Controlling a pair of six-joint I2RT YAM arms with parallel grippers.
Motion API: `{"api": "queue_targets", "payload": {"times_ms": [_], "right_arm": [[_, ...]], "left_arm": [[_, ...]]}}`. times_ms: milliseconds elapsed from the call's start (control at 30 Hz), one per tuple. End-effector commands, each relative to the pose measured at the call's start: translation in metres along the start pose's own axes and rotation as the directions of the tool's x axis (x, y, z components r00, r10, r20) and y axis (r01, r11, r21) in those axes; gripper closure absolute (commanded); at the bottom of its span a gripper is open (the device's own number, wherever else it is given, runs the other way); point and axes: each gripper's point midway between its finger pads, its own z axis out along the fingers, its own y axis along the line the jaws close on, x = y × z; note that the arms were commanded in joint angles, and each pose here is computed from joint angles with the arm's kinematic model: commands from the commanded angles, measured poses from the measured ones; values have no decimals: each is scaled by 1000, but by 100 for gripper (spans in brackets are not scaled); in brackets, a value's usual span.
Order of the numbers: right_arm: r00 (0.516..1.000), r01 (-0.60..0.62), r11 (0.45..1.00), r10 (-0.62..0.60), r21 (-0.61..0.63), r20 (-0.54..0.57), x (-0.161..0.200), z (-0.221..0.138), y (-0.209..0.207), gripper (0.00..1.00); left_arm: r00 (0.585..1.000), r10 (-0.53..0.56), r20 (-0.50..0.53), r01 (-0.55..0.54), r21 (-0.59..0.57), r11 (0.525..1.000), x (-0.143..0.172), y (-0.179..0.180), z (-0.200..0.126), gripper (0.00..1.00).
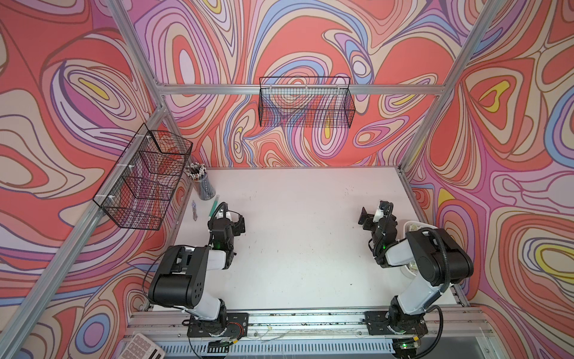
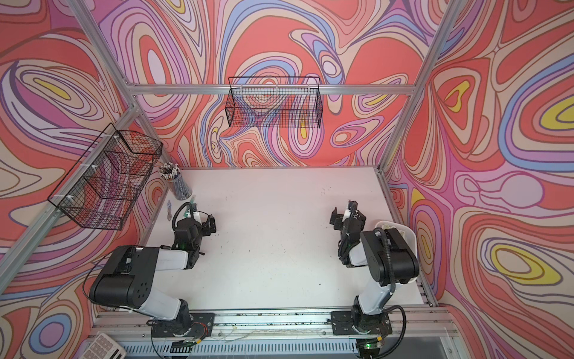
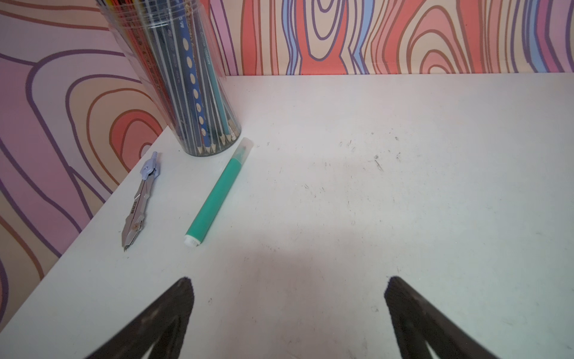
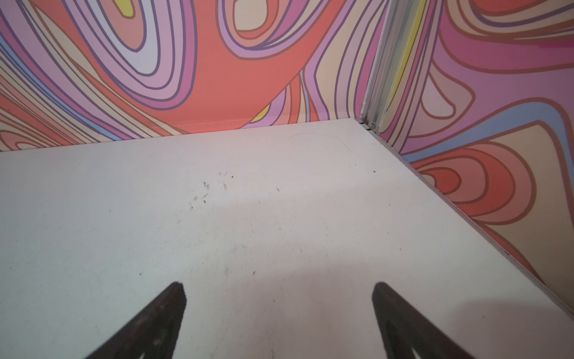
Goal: Take the stickers out of the storage box
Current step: Move the storage box to the center of the board.
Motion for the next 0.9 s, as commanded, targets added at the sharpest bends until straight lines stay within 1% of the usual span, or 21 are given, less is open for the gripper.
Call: {"api": "queue_targets", "payload": {"times_ms": [0, 100, 200, 300, 367, 433, 500, 600, 700, 767, 867], "right_arm": [[1000, -9, 999, 9, 37, 10, -22, 3, -5, 2], [1000, -11, 999, 13, 46, -27, -30, 5, -5, 2], [996, -24, 996, 31, 84, -79, -41, 5, -11, 2], [990, -50, 996, 59, 70, -129, -60, 5, -6, 2], [981, -85, 995, 92, 46, -171, -73, 4, 1, 2], [970, -116, 993, 118, 25, -213, -85, 1, 6, 3], [950, -142, 990, 143, 24, -277, -89, -4, 9, 4], [910, -177, 982, 190, 67, -369, -90, -12, 7, 7], [867, -181, 979, 206, 98, -454, -82, -25, 5, 10], [843, -154, 979, 200, 134, -499, -73, -36, -4, 10], [807, -153, 970, 233, 189, -543, -60, -51, -24, 10]], "left_arm": [[1000, 8, 18, -8, 22, 1000, -6, -2, 1, 0], [1000, 15, 3, -15, 23, 1000, -11, -3, 1, 0], [998, 23, -55, -23, -3, 1000, -25, 0, 1, 0], [995, 35, -91, -38, -27, 999, -59, -1, -2, 0], [998, 20, -61, -22, -32, 999, -86, -7, -11, 1], [1000, 0, -24, -1, -11, 1000, -107, -19, -23, 0], [1000, 1, -12, -1, 26, 1000, -122, -39, -37, 0], [999, 18, -39, -16, 65, 998, -133, -69, -60, 0], [989, -14, -147, 31, 115, 993, -133, -85, -83, 1], [966, -35, -257, 71, 130, 989, -126, -87, -99, 3], [944, -34, -328, 105, 201, 974, -121, -94, -119, 3]]}}
